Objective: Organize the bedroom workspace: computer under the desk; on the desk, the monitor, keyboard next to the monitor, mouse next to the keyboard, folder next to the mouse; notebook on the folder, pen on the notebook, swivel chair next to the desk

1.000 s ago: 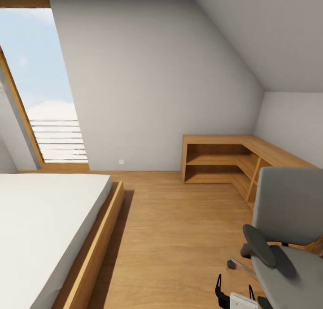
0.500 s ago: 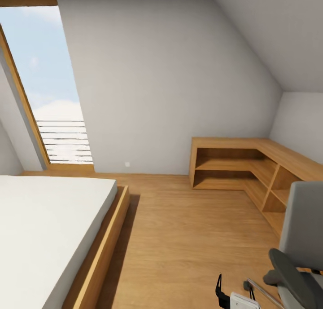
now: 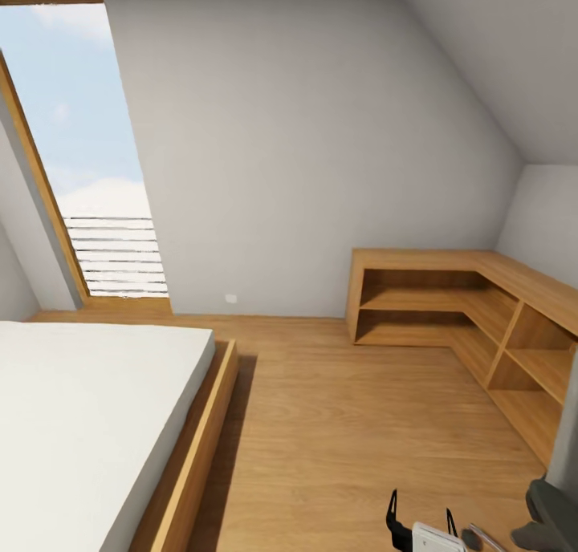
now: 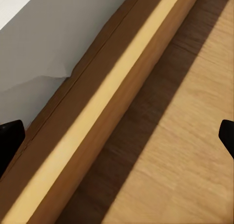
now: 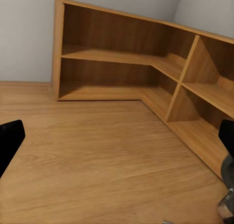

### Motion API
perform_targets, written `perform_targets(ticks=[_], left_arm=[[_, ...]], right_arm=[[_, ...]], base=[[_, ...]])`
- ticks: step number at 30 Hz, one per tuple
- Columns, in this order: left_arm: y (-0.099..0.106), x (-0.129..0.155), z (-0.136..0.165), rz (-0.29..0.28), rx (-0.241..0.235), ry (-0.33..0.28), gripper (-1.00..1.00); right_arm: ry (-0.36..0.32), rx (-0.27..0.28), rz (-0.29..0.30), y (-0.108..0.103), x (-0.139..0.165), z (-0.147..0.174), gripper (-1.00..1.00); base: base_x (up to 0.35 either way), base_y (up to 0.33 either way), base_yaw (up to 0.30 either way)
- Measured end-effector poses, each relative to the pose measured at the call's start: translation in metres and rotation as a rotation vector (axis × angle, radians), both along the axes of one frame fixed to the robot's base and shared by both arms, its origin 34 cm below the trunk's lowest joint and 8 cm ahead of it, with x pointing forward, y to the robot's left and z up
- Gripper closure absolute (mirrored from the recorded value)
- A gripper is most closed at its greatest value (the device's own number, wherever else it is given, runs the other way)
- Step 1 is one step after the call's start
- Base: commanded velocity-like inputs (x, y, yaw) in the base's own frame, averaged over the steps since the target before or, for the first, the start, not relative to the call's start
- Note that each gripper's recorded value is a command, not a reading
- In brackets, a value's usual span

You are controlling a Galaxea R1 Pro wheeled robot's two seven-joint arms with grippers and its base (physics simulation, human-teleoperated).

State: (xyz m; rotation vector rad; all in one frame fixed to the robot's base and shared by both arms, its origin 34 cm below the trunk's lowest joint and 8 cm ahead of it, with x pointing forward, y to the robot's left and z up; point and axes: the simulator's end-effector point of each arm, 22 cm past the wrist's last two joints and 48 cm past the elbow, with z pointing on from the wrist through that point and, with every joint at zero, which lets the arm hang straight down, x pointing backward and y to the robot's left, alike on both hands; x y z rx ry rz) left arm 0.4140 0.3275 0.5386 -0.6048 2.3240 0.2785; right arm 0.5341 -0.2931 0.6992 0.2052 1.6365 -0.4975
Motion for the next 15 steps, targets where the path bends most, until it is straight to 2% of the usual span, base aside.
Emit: perform_targets(ticks=[8, 15], left_arm=[[-0.0006, -0.0001, -0.0001, 0.000, -0.001, 0.000, -1.00], [-0.0016, -0.0001, 0.0000, -0.001, -0.002, 0.000, -1.00]], right_arm=[[0.000, 0.000, 0.000, 0.0000, 0.0000, -0.0001, -1.00], [0.000, 0.000, 0.000, 0.0000, -0.0001, 0.0002, -1.00]], base=[[0.043, 0.014, 0.000], [0.215, 0.002, 0.000]])
